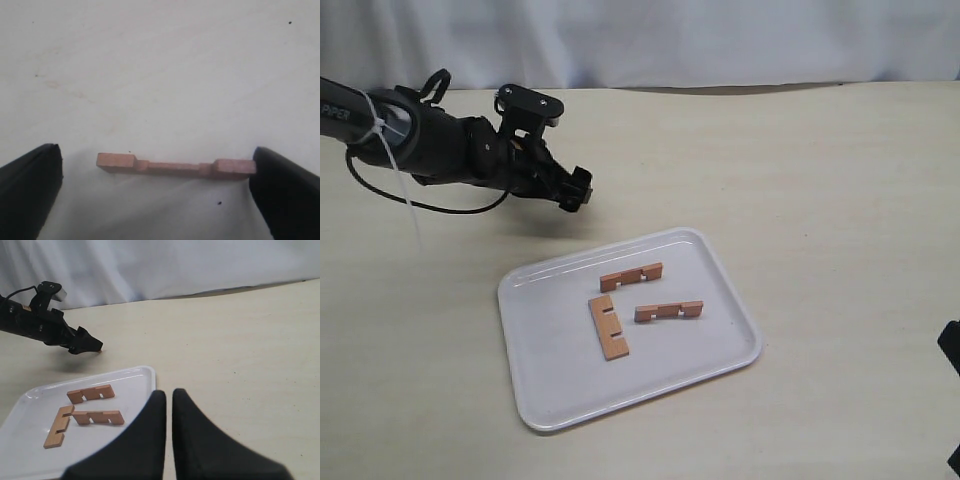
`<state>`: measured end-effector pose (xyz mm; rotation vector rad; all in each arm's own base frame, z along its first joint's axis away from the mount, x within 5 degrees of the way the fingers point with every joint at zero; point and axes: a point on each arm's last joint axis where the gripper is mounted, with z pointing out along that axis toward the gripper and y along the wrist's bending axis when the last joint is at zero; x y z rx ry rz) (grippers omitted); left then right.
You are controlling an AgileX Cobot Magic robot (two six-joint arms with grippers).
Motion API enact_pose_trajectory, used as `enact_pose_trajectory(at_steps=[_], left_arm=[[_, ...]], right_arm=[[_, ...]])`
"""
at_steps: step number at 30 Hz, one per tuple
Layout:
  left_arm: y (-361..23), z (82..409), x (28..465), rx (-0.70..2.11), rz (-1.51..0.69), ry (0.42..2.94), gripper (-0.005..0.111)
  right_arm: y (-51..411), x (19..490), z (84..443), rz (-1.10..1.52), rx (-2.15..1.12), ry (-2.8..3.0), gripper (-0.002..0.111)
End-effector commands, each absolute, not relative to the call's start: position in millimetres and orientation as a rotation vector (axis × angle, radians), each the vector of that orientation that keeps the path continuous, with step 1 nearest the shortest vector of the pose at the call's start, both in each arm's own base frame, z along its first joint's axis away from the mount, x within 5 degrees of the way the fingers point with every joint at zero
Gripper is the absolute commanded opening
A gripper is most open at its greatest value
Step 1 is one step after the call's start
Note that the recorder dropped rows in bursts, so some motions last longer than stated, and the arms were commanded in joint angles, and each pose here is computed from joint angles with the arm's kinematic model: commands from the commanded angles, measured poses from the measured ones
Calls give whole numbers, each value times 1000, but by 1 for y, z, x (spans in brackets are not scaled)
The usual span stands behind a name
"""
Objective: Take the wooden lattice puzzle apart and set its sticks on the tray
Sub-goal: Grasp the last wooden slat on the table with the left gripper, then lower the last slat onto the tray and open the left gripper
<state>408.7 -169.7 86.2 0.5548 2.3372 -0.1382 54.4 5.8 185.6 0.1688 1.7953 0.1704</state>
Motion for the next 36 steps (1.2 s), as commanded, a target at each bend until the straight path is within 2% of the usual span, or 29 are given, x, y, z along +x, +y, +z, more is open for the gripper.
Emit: enact_pose_trajectory(at_steps=[1,7,9,10,16,17,20,25,28,30,33,36], left_arm=[[-170,86,412,517,-137,2316,94],[-169,79,413,488,-137,2319,92],[-169,79,413,488,-137,2319,81],[-169,79,413,488,-137,2319,74],[-170,79,413,499,-140,2328,5],[-170,80,413,506,-140,2328,0],[-170,88,411,512,-152,2333,0],[-173,134,400,606,-207,2359,0],[-171,191,376,738,-275,2386,0],[-168,217,353,853,-335,2452,0],[-175,222,319,1110,-435,2608,0],[-208,213,297,1302,-399,2557,0]], right_arm=[[6,54,184,159,158,1798,4],[6,54,184,159,158,1798,4],[6,54,184,159,158,1798,4],[6,54,184,159,158,1798,4],[6,54,184,159,158,1798,4],[6,54,184,159,158,1798,4],[6,54,184,159,158,1798,4],[6,54,184,159,158,1798,4],[6,54,184,159,158,1798,4],[6,54,184,159,158,1798,4],[6,54,184,159,158,1798,4],[6,54,184,159,158,1798,4]])
